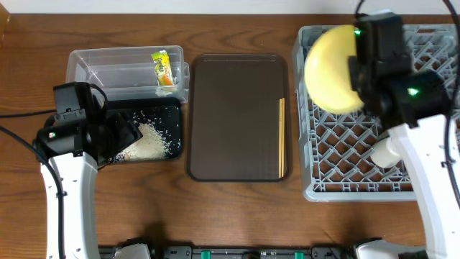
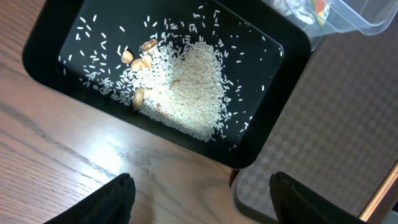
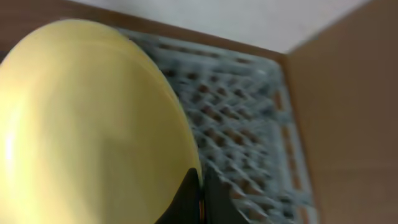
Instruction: Sort waste into correct bins and load items into the dishwasher rack
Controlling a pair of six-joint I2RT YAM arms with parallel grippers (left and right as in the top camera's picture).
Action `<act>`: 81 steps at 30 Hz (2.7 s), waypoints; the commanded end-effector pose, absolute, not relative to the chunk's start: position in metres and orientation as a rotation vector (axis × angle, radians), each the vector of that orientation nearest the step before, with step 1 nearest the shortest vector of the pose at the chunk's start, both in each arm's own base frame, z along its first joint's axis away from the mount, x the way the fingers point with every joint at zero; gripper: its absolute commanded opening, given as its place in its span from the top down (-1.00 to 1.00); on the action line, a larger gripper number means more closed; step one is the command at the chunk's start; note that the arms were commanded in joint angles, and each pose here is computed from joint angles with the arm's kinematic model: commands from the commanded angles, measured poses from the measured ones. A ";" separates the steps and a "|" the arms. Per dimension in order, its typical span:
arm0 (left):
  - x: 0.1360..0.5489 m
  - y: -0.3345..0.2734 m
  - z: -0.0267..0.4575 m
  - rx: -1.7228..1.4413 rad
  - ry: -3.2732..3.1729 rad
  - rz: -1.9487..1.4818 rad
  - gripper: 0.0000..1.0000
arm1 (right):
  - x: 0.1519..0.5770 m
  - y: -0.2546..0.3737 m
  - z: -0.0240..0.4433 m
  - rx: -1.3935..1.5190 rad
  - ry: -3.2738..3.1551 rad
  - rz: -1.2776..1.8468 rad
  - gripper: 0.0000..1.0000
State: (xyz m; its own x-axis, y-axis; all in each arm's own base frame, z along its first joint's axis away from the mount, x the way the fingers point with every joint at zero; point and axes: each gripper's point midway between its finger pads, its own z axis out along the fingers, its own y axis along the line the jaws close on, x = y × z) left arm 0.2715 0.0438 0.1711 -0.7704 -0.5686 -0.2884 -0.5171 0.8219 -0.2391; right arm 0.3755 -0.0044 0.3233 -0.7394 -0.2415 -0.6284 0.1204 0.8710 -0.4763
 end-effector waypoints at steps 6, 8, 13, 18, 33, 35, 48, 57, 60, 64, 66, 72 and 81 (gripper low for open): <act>0.272 0.046 0.172 -0.841 2.650 -0.200 -0.45 | 0.356 -0.051 0.321 -0.289 2.392 -1.040 0.98; 0.272 0.046 0.172 -0.840 2.650 -0.200 -0.45 | 0.356 -0.057 0.322 -0.324 2.396 -1.091 0.97; 0.272 0.046 0.172 -0.840 2.650 -0.200 -0.45 | 0.355 -0.065 0.319 -0.410 2.413 -1.183 0.98; 0.272 0.046 0.172 -0.840 2.650 -0.200 -0.45 | 0.349 -0.075 0.315 -0.417 2.418 -1.300 0.98; 0.272 0.046 0.172 -0.841 2.650 -0.200 -0.45 | 0.351 -0.075 0.266 -0.554 2.455 -1.378 0.98; 0.272 0.046 0.172 -0.841 2.650 -0.200 -0.45 | 0.353 -0.071 0.257 -0.571 2.451 -1.375 0.98; 0.271 0.046 0.172 -0.842 2.654 -0.200 -0.46 | 0.374 -0.021 0.213 -0.574 2.456 -0.989 0.27; 0.270 0.046 0.171 -0.843 2.657 -0.200 -0.46 | 0.382 -0.017 0.222 -0.436 2.421 -0.917 -0.61; 0.270 0.046 0.171 -0.843 2.657 -0.200 -0.45 | 0.384 -0.015 0.238 -0.330 2.376 -0.857 -0.81; 0.270 0.046 0.171 -0.843 2.657 -0.200 -0.45 | 0.390 0.015 0.260 -0.301 2.328 -0.570 -0.84; 0.270 0.046 0.171 -0.842 2.657 -0.200 -0.47 | 0.393 0.043 0.270 -0.335 2.298 -0.362 -0.70; 0.270 0.046 0.171 -0.842 2.657 -0.200 -0.48 | 0.393 0.107 0.280 -0.310 2.253 0.081 -0.49; 0.270 0.046 0.171 -0.843 2.657 -0.200 -0.48 | 0.389 0.165 0.213 -0.208 2.447 0.160 -0.23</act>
State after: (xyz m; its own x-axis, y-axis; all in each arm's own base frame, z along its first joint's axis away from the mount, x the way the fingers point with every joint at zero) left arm 0.2699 0.0434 0.1705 -0.7726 -0.5688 -0.2821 -0.5185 0.8217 -0.2367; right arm 0.3906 0.1469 0.2375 -0.7060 -0.1759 -0.6861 -0.2502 0.9682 0.0092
